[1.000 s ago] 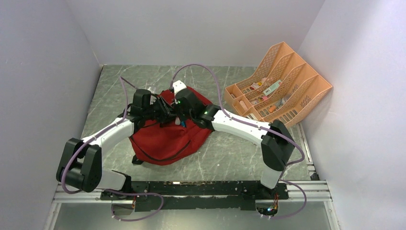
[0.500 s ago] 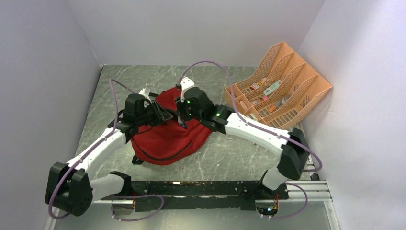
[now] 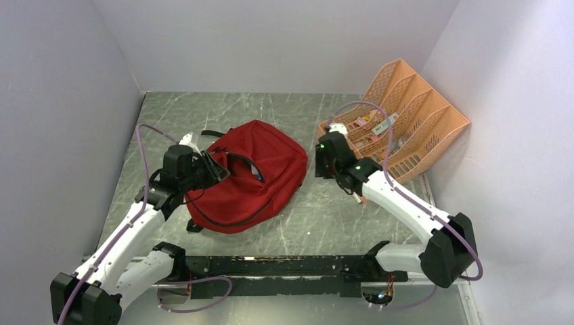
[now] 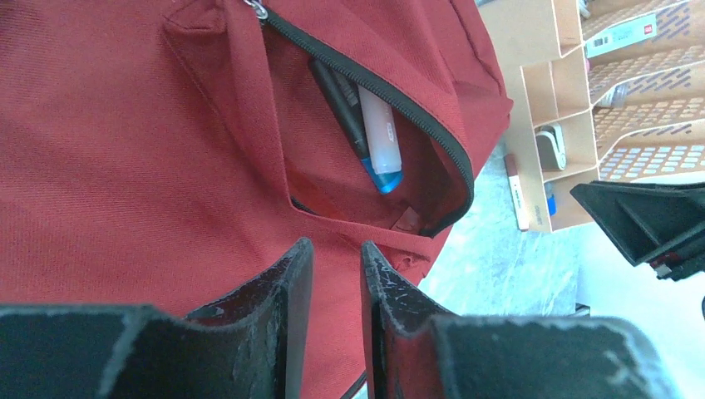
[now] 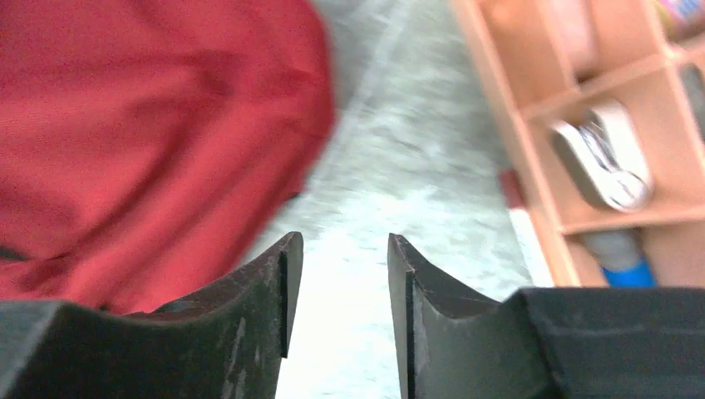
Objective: Pack the student bag
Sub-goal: Place the stationery in the student bag, then pick up the stationery from the center of the board.
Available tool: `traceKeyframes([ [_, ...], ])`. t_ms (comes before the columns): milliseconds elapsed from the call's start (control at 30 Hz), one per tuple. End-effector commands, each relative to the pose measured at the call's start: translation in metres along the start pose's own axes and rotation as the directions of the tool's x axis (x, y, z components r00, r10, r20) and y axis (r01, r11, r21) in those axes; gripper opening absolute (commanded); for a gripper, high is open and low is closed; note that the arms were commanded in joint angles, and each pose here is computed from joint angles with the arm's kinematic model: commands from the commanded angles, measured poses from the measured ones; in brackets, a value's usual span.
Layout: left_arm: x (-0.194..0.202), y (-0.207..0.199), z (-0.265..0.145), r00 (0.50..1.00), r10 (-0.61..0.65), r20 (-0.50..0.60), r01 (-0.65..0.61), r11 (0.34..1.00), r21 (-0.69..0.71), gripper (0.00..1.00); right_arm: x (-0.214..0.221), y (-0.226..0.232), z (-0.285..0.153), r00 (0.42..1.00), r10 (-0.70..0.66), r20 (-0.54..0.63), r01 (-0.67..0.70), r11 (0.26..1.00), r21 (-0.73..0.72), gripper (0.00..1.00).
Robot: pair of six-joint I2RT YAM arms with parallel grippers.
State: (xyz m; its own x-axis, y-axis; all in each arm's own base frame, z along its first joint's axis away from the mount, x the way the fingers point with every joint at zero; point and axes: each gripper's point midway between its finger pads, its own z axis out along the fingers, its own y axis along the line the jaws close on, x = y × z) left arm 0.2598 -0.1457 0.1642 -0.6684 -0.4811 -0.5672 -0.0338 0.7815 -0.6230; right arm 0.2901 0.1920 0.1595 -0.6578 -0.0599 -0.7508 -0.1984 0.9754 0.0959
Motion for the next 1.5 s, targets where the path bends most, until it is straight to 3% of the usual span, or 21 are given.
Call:
traceKeyframes([
  [0,-0.017,0.001,-0.009,0.998,0.037,0.050,-0.035,0.998,-0.045,0.32,0.026,-0.057,0.000,0.992,0.104,-0.070,-0.093,0.985,0.143,0.49],
  [433,-0.020,-0.006,-0.006,0.998,0.059,0.024,-0.058,0.998,-0.032,0.32,0.080,-0.122,0.054,0.953,0.117,-0.279,-0.039,0.962,0.271,0.61],
  [700,-0.019,-0.006,-0.006,0.994,0.107,-0.006,-0.107,0.994,-0.035,0.32,0.090,-0.134,0.073,0.937,0.093,-0.337,0.008,0.958,0.288,0.64],
  [967,-0.013,-0.006,-0.004,0.997,0.078,-0.009,-0.078,0.997,-0.018,0.32,0.094,-0.146,0.082,0.922,0.053,-0.384,0.083,0.941,0.328,0.66],
  [1233,-0.011,-0.004,0.000,0.997,0.075,-0.019,-0.076,0.997,-0.023,0.32,0.084,-0.140,0.082,0.920,0.008,-0.391,0.110,0.954,0.279,0.66],
  [1467,-0.007,-0.003,0.003,0.997,0.072,-0.035,-0.073,0.997,-0.021,0.32,0.078,-0.151,0.078,0.910,-0.020,-0.414,0.168,0.930,0.326,0.66],
])
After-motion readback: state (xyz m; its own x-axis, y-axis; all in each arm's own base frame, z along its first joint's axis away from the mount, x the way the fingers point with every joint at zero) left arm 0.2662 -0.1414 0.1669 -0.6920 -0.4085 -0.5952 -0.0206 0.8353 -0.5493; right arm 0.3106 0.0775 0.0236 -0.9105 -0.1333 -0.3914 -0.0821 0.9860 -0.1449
